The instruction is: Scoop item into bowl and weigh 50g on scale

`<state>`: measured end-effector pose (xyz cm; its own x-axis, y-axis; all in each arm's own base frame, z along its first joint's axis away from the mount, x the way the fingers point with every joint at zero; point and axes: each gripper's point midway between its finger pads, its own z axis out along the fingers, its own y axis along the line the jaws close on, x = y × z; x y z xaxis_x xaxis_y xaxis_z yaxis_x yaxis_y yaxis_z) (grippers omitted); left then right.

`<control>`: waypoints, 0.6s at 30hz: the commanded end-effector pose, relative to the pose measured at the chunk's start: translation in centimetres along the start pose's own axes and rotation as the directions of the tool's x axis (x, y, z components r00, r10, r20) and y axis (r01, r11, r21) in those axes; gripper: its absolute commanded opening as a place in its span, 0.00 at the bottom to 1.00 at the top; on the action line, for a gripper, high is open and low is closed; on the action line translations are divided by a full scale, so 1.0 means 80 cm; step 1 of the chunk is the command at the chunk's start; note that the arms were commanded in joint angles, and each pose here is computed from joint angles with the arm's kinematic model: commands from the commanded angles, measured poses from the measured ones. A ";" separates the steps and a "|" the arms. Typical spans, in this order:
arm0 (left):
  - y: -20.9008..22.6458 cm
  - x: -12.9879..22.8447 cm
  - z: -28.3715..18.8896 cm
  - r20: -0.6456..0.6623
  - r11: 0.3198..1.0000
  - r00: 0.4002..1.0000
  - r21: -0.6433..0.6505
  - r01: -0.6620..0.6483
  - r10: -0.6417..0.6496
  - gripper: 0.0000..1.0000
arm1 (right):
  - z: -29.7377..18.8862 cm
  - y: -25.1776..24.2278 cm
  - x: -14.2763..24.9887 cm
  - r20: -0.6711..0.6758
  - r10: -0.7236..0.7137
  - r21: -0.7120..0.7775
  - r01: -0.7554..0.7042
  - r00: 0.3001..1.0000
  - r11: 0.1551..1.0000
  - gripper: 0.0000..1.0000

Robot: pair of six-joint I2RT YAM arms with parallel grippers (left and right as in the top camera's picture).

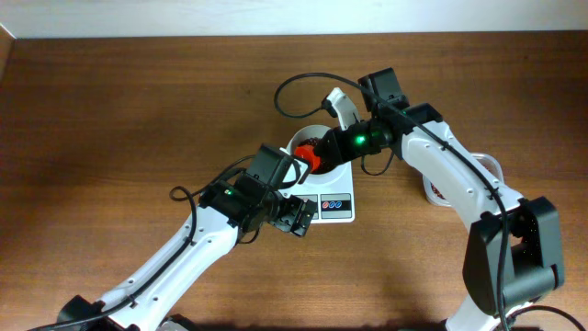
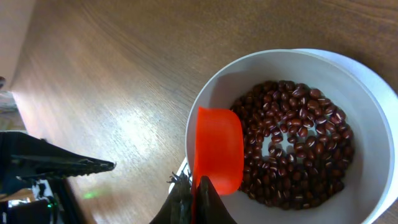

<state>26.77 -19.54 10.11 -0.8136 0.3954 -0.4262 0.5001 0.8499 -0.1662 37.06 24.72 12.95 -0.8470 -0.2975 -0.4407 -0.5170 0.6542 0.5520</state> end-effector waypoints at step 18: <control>0.002 0.002 0.002 -0.005 1.000 1.000 -0.006 -0.012 0.012 0.99 | -0.103 -0.034 -0.046 0.146 0.324 -0.391 -0.246 0.935 0.887 0.04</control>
<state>26.78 -19.54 10.11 -0.8135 0.3953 -0.4265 0.5001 0.8499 -0.1662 40.74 18.01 18.86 -0.9488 0.0553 -0.3110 -0.2609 0.4180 0.8702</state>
